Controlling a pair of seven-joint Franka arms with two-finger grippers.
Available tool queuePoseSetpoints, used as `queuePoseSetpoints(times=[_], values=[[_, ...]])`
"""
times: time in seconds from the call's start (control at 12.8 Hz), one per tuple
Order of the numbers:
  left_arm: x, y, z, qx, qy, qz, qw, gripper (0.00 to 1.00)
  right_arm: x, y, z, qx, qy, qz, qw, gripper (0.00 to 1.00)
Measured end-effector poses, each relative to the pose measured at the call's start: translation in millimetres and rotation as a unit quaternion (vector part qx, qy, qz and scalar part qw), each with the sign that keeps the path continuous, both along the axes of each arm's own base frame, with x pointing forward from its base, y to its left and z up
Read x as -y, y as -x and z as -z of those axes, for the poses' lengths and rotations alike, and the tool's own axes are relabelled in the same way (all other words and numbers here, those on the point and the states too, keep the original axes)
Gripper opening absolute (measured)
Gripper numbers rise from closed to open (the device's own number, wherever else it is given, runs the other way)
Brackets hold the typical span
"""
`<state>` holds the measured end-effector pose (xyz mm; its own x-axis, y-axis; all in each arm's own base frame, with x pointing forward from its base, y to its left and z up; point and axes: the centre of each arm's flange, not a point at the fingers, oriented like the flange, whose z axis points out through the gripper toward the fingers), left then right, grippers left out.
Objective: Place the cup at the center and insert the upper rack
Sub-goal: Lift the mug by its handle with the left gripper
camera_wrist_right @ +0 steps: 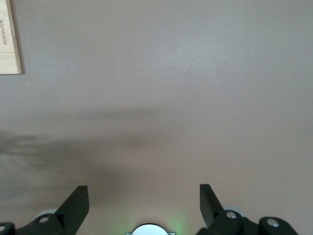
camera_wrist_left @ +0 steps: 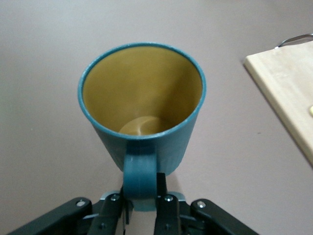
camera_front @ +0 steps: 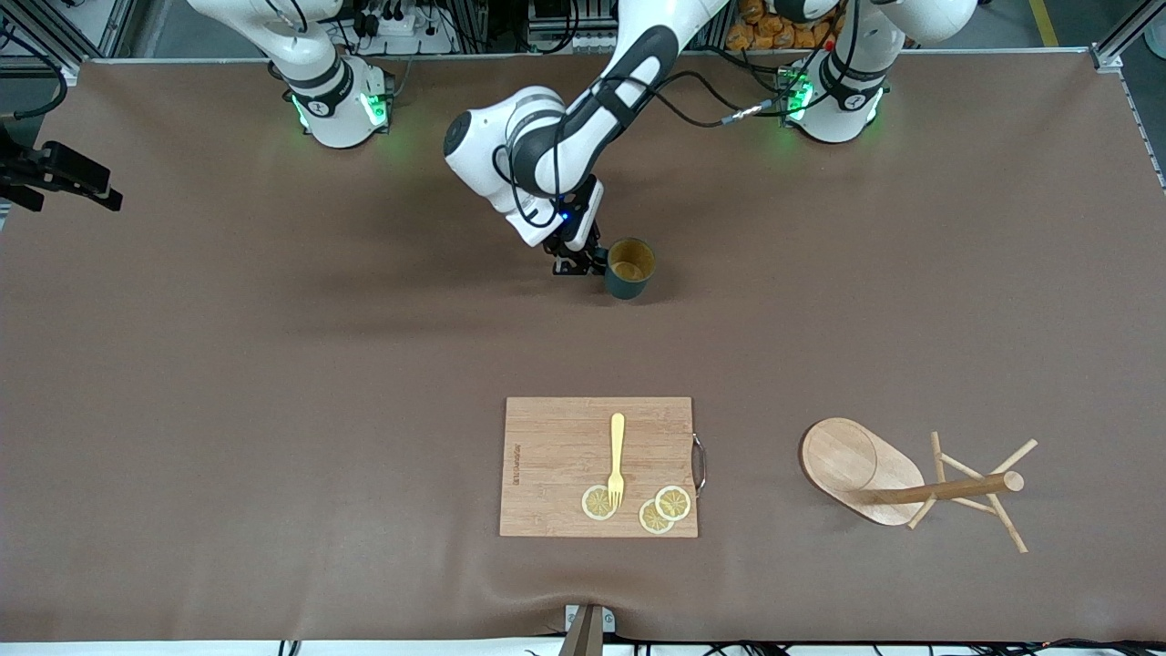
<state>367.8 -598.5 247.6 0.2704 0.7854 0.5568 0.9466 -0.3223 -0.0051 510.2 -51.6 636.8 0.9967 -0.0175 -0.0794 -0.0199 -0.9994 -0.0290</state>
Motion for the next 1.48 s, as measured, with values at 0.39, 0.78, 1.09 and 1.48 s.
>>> queuePoseSetpoints(times=[0.39,0.78,1.09,1.48], values=[[-12.7,-21.2,-65.4,-0.023,0.039,-0.003,0.999,0.21,0.5,-0.1,-2.7,0.003,0.000,0.000,1.000,1.00],[-25.8,-38.2,-101.5,-0.033,0.067,-0.008,0.997,0.21,1.8,-0.1,-7.8,0.008,0.001,0.002,1.000,1.00],[-45.6,-65.1,-140.5,-0.055,0.115,-0.005,0.992,0.21,4.2,0.1,-12.6,0.014,0.001,0.004,1.000,1.00],[-79.5,-87.5,-187.6,-0.051,0.183,0.018,0.982,0.21,6.2,-2.9,-7.1,0.008,0.001,0.005,1.000,1.00]])
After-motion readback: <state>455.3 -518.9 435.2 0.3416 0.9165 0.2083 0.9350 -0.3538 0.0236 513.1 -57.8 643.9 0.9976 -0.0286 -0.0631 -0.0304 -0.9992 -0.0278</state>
